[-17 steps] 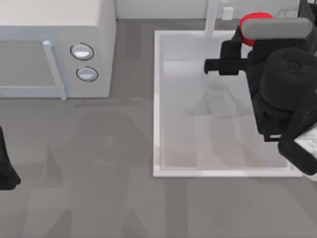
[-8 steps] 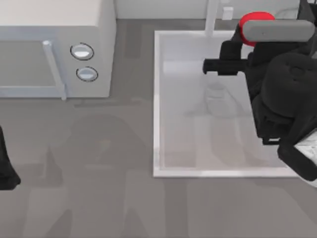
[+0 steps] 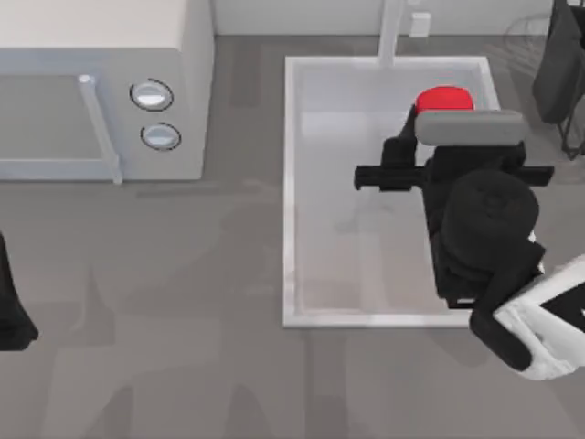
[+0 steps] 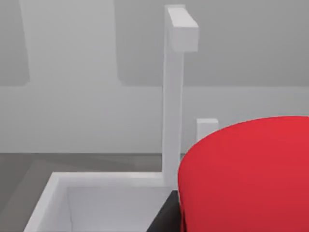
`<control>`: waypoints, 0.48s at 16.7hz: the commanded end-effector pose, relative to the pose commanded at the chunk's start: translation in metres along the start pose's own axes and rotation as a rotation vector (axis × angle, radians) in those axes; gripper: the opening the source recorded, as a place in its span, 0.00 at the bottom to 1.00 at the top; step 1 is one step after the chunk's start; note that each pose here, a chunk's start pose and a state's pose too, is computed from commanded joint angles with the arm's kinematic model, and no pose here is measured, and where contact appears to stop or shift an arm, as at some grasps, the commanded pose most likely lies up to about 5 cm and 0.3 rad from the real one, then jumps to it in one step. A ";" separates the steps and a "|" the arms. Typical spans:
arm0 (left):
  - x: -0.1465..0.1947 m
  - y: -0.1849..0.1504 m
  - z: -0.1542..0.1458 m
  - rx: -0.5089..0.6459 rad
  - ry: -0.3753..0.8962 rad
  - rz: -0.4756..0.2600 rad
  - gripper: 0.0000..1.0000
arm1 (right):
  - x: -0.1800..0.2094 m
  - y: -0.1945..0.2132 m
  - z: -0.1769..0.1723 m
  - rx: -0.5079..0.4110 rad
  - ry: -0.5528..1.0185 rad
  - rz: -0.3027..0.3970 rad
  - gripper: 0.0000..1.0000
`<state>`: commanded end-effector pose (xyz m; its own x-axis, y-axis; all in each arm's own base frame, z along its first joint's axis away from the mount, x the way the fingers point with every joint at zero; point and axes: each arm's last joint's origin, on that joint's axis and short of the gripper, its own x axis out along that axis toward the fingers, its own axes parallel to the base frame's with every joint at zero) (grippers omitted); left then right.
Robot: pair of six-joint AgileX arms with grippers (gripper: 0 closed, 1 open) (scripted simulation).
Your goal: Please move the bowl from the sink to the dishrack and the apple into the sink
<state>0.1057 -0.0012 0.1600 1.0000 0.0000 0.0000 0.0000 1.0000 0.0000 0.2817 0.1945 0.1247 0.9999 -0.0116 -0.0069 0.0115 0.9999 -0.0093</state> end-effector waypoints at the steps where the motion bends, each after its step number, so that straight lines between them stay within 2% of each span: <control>1: 0.000 0.000 0.000 0.000 0.000 0.000 1.00 | -0.001 -0.001 -0.013 -0.001 0.001 0.000 0.00; 5: 0.000 0.000 0.000 0.000 0.000 0.000 1.00 | -0.007 -0.007 -0.052 0.003 -0.003 0.001 0.00; 8: 0.000 0.000 0.000 0.000 0.000 0.000 1.00 | -0.011 -0.010 -0.065 0.008 -0.006 0.002 0.00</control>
<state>0.1057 -0.0012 0.1600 1.0000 0.0000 0.0000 0.0000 1.0000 0.0000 0.2705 0.1837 0.0595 0.9999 -0.0100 -0.0008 0.0100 0.9999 -0.0013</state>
